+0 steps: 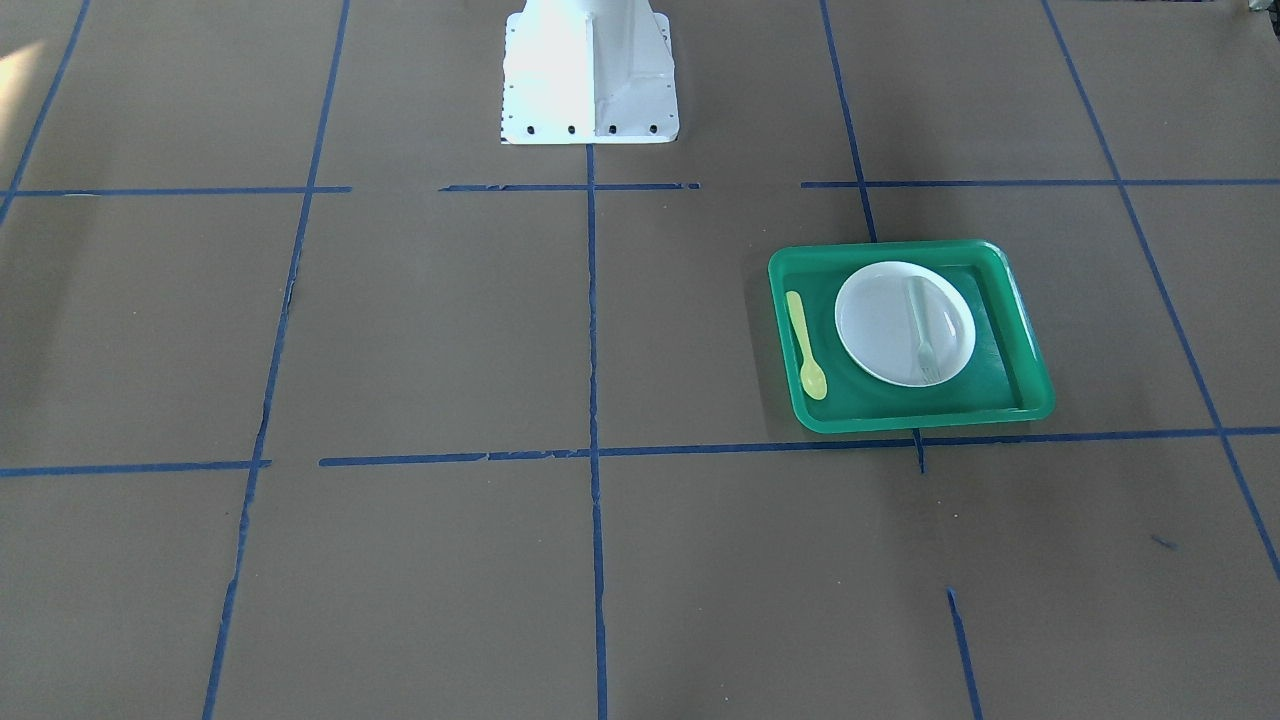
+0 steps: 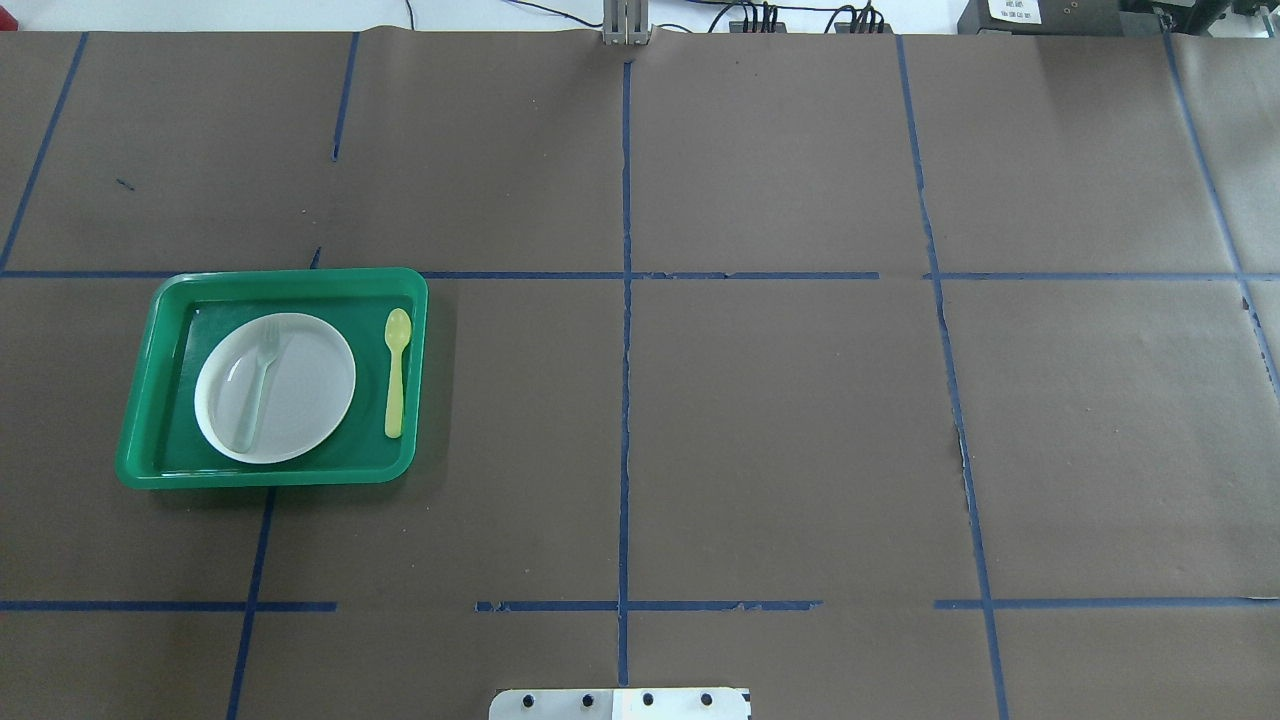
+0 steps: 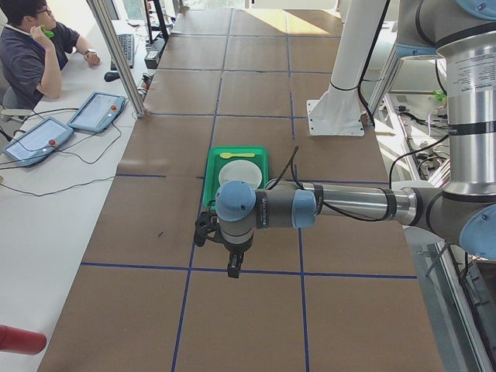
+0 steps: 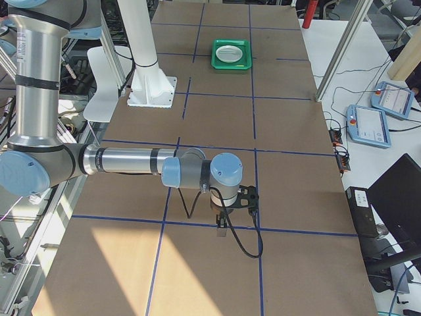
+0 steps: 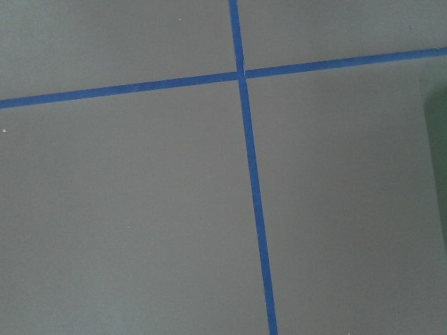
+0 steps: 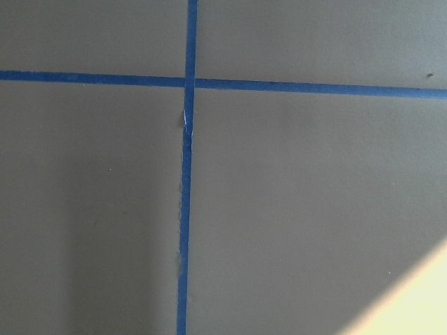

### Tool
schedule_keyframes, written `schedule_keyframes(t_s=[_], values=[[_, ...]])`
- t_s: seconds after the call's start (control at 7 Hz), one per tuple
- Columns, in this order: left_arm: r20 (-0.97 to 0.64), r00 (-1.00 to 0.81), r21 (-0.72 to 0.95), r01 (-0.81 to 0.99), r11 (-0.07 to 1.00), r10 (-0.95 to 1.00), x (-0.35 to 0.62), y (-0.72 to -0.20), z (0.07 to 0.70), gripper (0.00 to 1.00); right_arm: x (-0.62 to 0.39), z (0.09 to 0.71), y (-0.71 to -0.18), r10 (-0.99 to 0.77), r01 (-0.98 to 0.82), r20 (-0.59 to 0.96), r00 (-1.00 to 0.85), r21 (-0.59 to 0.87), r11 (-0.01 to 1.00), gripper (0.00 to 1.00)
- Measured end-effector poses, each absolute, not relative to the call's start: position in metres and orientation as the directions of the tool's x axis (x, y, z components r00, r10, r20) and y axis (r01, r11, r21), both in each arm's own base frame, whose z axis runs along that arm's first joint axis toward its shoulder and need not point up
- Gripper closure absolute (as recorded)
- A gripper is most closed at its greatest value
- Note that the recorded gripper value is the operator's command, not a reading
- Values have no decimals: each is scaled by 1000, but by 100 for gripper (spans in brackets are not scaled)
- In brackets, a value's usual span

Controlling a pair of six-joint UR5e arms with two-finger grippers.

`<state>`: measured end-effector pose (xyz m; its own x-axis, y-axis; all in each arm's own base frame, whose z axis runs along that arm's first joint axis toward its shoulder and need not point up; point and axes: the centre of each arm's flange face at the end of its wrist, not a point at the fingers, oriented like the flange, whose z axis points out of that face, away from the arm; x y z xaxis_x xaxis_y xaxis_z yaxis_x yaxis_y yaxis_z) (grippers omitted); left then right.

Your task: Place fork

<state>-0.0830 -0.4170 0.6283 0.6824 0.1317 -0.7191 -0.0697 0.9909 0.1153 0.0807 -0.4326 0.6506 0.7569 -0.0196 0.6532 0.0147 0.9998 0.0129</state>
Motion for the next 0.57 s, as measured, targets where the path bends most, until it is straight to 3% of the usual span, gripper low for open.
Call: schedule_keyframes(t_s=[0.57], values=[[-719, 675, 160, -71, 984, 166, -81, -424, 619, 0, 81, 651, -433, -19, 15, 653, 757, 13, 1000, 0]])
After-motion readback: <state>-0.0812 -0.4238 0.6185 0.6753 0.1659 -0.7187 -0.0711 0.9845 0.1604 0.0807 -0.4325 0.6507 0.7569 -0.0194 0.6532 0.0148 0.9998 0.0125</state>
